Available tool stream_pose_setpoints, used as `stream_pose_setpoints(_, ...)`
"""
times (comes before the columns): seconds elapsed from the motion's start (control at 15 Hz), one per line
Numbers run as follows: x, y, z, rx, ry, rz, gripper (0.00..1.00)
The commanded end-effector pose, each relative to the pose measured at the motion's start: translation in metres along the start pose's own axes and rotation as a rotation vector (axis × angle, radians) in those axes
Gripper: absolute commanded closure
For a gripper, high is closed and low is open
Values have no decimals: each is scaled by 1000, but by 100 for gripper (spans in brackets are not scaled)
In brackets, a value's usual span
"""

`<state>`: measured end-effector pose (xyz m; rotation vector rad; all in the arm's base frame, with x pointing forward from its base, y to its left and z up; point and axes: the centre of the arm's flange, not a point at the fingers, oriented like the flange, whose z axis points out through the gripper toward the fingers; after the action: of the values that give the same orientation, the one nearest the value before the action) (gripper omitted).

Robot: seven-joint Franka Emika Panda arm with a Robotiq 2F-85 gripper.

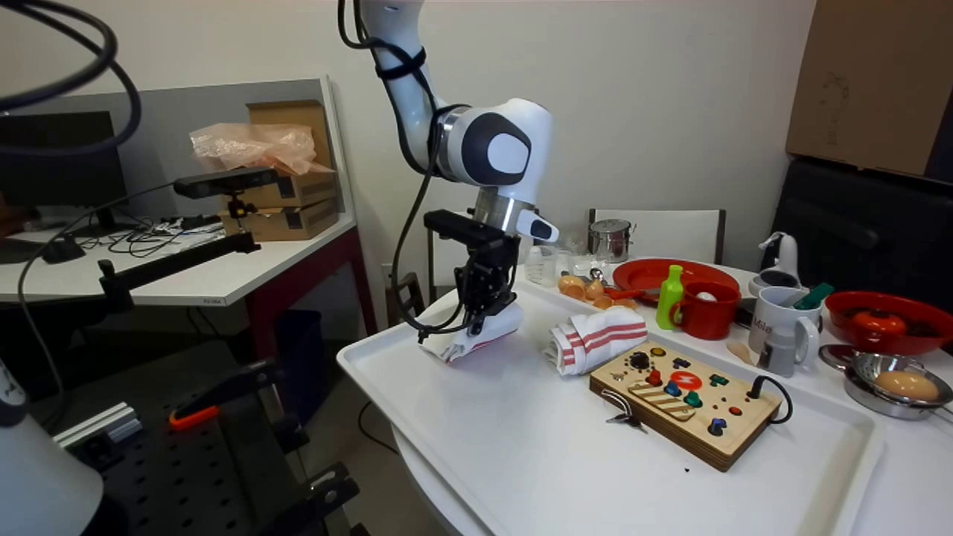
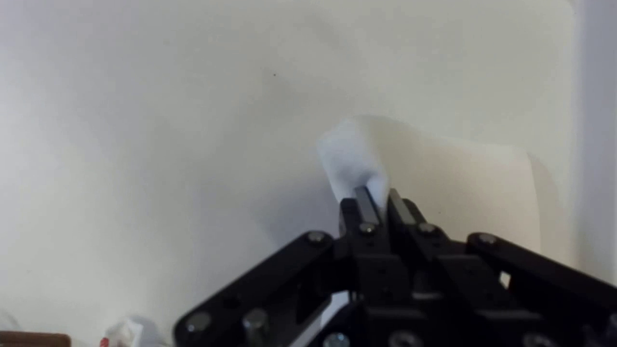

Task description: Fold the towel

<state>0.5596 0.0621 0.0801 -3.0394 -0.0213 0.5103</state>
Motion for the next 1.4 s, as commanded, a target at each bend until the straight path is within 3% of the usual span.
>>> stream_pose_setpoints(0.0, -8, -16, -11, -21, 48, 39, 98)
stream_pose_setpoints(0.67, -12, -60, -9, -106, 59, -34, 98)
stream_pose_setpoints(1.33, -14, -104, -7, -134, 59, -101, 98)
